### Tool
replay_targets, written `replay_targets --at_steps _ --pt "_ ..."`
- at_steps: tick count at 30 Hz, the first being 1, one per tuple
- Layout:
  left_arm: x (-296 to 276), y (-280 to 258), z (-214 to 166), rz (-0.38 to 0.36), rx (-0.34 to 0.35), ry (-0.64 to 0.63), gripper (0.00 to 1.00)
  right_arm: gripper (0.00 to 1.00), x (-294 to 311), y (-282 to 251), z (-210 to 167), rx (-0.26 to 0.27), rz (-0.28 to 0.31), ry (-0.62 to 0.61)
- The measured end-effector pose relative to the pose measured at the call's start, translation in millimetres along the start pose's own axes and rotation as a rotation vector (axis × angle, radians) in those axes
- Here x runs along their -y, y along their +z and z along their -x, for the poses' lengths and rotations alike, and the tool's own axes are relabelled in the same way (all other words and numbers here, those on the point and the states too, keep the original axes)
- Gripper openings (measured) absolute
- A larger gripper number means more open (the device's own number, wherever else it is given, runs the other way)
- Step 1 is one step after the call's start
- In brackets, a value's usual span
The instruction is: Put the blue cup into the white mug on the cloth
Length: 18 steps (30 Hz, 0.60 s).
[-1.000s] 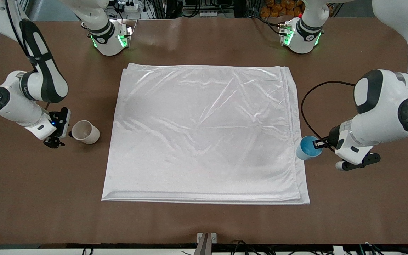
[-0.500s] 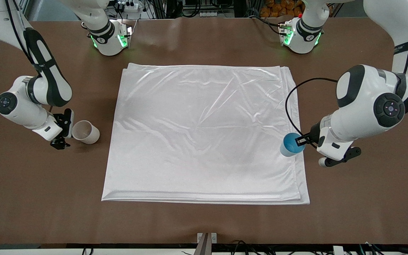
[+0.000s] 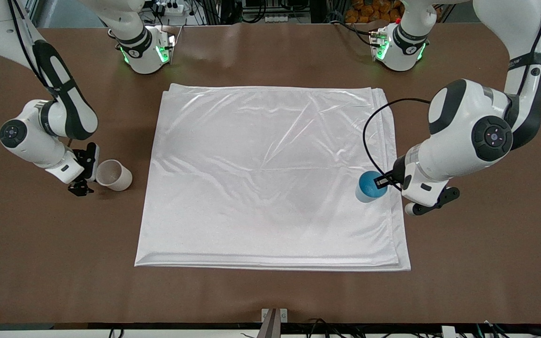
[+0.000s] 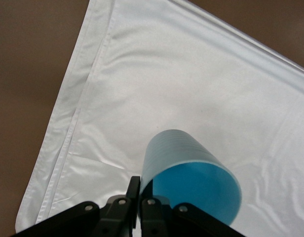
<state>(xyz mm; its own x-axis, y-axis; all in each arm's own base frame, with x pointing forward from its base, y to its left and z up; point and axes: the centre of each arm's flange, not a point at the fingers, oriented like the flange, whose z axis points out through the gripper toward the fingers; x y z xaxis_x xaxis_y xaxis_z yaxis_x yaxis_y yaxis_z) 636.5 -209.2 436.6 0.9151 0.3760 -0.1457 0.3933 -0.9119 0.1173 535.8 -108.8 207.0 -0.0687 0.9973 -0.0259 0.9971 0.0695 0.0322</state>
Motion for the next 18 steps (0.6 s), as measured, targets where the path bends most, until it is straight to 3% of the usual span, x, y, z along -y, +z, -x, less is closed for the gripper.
replay_targets --at_steps 13,18 --pt "-10 -6 7 0.013 -0.004 -0.021 0.05 1.00 5 8 -4 -0.003 0.004 -0.005" --pt "-13 -11 8 0.023 -0.011 -0.032 0.05 0.95 5 9 -4 -0.003 0.005 -0.006"
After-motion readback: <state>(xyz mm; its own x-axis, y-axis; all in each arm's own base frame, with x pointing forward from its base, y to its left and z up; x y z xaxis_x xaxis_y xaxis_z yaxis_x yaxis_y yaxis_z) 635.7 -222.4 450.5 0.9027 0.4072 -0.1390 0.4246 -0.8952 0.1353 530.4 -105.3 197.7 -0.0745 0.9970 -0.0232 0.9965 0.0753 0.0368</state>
